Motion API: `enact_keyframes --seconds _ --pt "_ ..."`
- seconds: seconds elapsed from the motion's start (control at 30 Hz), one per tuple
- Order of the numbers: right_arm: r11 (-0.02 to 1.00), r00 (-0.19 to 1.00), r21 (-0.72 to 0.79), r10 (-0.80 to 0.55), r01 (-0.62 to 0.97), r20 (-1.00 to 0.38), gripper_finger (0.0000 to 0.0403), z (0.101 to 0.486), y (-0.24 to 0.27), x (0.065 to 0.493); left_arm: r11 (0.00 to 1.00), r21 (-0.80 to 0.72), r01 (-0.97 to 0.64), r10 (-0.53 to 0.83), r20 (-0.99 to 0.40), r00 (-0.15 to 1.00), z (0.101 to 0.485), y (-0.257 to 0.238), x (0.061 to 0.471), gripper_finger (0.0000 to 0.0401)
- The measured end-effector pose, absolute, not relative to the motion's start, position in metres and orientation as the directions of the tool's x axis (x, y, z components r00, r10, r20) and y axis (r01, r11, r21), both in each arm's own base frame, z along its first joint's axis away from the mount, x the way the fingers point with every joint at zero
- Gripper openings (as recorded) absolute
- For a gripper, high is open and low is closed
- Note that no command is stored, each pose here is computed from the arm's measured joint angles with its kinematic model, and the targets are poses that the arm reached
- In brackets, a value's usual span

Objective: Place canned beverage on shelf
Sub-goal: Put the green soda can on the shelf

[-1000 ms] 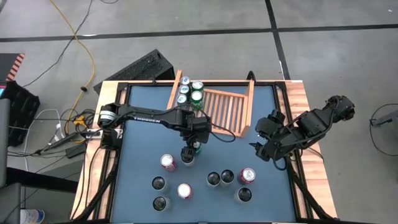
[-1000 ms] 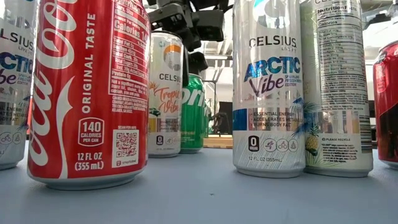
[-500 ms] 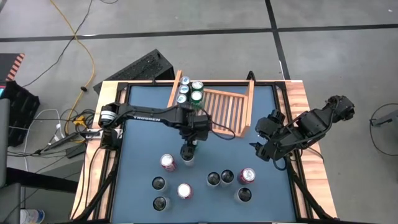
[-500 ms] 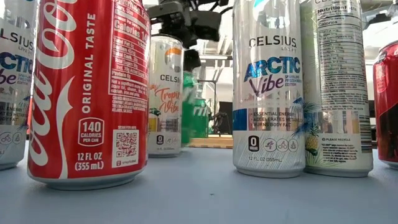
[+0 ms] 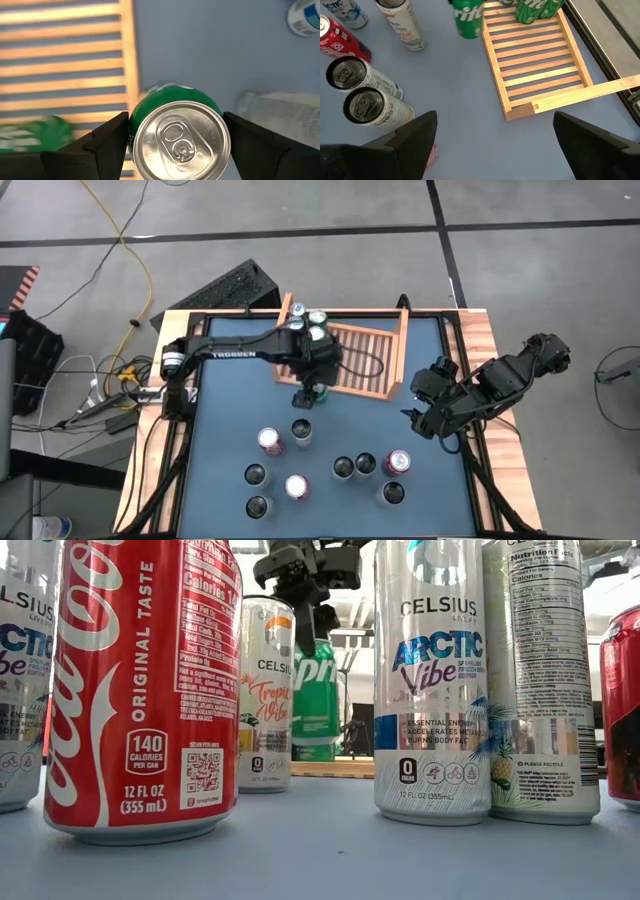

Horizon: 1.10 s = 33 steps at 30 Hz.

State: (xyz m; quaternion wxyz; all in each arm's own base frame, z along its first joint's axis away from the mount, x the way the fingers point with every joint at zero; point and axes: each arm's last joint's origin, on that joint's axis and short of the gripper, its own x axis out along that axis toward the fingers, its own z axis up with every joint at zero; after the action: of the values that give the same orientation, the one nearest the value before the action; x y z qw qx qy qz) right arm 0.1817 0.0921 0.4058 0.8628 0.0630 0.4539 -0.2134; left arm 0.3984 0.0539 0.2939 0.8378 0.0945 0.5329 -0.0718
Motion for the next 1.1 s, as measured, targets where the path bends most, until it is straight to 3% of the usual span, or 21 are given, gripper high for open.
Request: enact_keyframes --seconds 0.5,1.1 --pt "0.893 0.496 -0.074 -0.313 0.444 -0.810 0.0386 0.406 0.091 0.182 0.948 0.185 0.259 0.065 -0.910 0.410 0.287 0.117 0.387 0.0281" --pt "0.876 0.485 -0.075 -0.333 0.476 -0.809 0.0386 0.406 0.085 0.185 0.965 0.148 0.218 0.068 -0.938 0.339 0.256 0.143 0.392 0.0283"
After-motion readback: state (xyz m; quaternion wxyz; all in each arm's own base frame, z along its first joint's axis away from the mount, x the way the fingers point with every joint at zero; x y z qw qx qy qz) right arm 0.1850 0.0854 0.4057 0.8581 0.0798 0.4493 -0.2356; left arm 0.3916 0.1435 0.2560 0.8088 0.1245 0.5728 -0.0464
